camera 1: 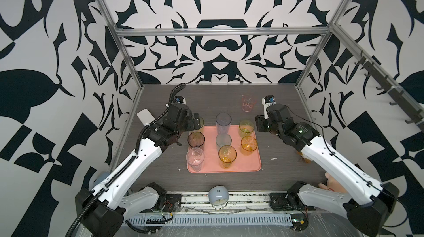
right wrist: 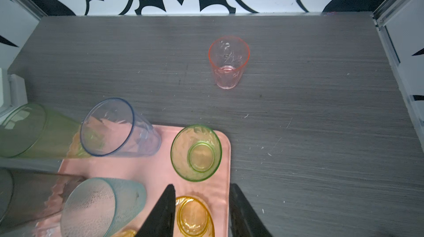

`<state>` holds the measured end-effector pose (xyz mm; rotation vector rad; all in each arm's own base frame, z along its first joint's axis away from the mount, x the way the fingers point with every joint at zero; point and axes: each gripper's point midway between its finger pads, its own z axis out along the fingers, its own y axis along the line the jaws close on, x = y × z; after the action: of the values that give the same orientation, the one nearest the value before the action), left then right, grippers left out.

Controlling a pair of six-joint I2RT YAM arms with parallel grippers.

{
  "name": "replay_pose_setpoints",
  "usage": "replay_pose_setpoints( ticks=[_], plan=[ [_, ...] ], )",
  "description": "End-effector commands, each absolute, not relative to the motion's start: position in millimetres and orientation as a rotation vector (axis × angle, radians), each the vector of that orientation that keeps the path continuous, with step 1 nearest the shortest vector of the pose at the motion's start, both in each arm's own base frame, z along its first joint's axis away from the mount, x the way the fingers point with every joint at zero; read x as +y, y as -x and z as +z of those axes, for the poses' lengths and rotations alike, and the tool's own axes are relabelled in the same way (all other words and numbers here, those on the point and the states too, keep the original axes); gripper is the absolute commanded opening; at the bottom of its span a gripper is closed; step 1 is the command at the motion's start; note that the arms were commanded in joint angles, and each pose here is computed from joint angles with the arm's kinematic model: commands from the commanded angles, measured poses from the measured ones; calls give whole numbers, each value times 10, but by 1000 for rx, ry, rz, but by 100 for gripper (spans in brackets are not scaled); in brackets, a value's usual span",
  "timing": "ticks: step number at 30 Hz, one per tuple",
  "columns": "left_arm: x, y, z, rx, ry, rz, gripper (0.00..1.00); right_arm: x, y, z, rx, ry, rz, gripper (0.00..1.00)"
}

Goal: Place the glasses into the tray
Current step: 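Raise the right gripper and move it to the pink glass beyond the tray, then lower the right gripper around the pink glass and close it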

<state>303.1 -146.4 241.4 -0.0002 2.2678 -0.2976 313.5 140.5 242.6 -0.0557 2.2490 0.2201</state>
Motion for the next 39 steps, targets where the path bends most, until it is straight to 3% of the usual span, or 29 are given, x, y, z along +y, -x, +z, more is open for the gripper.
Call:
replay_pose_setpoints(
  ticks=[1, 7, 21, 39],
  plan=[
    [-1429, -3081, 2521, 2246, 1, -267, 99, 1403, -3449, 2574, 2146, 46, 204, 42],
    [-1443, -3143, 2505, 2248, -10, -242, 99, 1305, -3910, 2416, 2193, -11, 181, 44],
    [-1523, -3381, 2714, 2170, -75, -193, 99, 1180, -4771, 2049, 2165, -90, 126, 62],
    [-1705, -3641, 2791, 2125, -169, -171, 99, 1011, -5312, 1435, 2398, -291, 273, 58]
  ],
)
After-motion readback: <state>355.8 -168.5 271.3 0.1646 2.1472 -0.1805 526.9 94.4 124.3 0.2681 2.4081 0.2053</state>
